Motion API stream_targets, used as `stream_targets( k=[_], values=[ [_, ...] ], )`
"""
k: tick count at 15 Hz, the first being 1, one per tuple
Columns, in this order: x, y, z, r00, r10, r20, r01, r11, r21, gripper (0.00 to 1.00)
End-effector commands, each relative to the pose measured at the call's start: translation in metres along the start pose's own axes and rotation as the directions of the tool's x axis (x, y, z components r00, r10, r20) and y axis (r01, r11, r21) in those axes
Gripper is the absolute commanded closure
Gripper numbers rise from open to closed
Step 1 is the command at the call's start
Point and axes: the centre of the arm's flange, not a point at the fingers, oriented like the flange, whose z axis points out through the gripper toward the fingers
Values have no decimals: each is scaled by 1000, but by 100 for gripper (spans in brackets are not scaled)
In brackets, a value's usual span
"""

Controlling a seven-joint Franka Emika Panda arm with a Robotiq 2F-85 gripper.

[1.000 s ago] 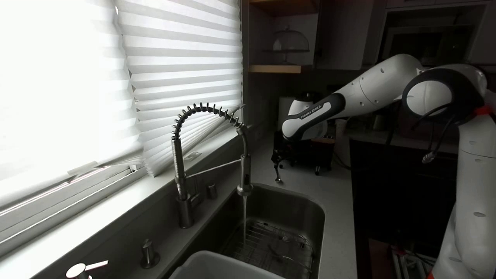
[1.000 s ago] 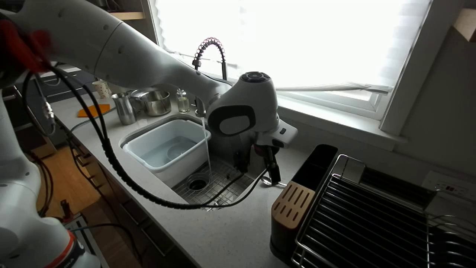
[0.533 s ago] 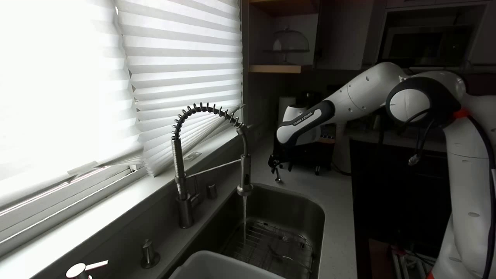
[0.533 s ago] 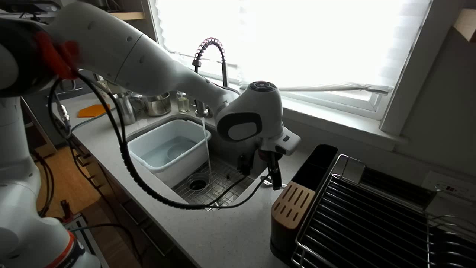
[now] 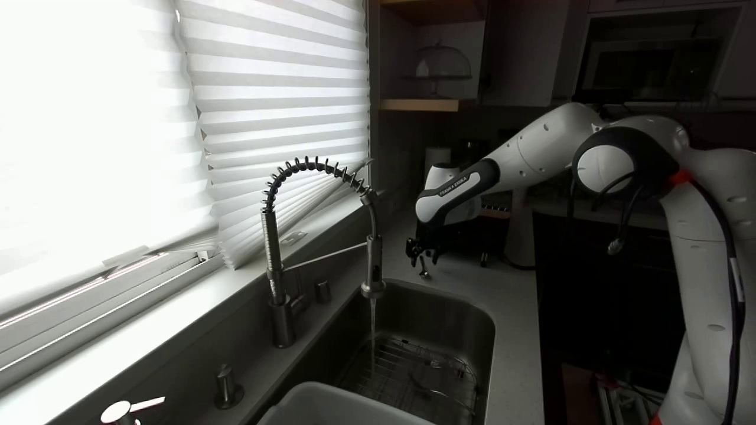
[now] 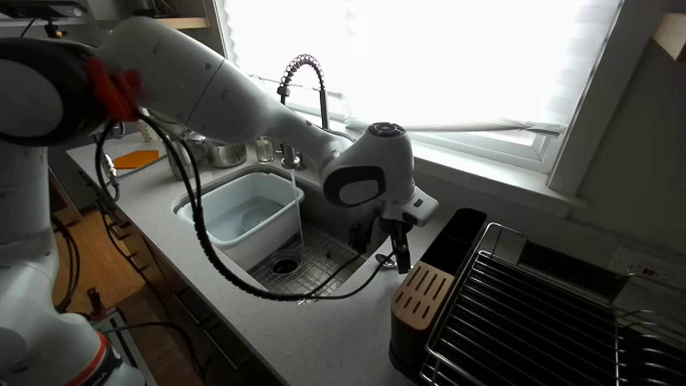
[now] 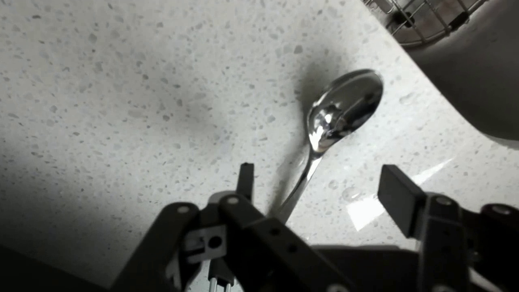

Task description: Open the faucet and place the silver spoon under the faucet then put the spoon on the dishrack

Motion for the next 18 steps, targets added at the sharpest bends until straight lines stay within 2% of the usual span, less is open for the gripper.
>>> stream_targets(
  k=[1,4,5,6,7,8,9,11,12,15,18],
  values=[
    [7,-5,11,1000,18,-3,-18,1000,-12,45],
    [9,-5,15,1000,20,3,-20,1000,-17,71],
    [9,-6,16,1000,22,4,-22,1000,-20,73],
    [9,-6,18,1000,22,4,-21,1000,-23,53],
    [9,-6,19,1000,14,3,-14,1000,-28,41],
    [10,-7,20,1000,14,7,-13,1000,-26,41],
    [9,-7,22,1000,14,9,-14,999,-28,35],
    [9,-7,23,1000,9,14,-9,999,-33,72],
    [9,-6,23,1000,10,13,-10,999,-34,76],
    [10,-6,22,1000,13,14,-13,999,-30,99],
    [9,-10,19,1000,17,19,-16,1000,-23,99]
  ],
)
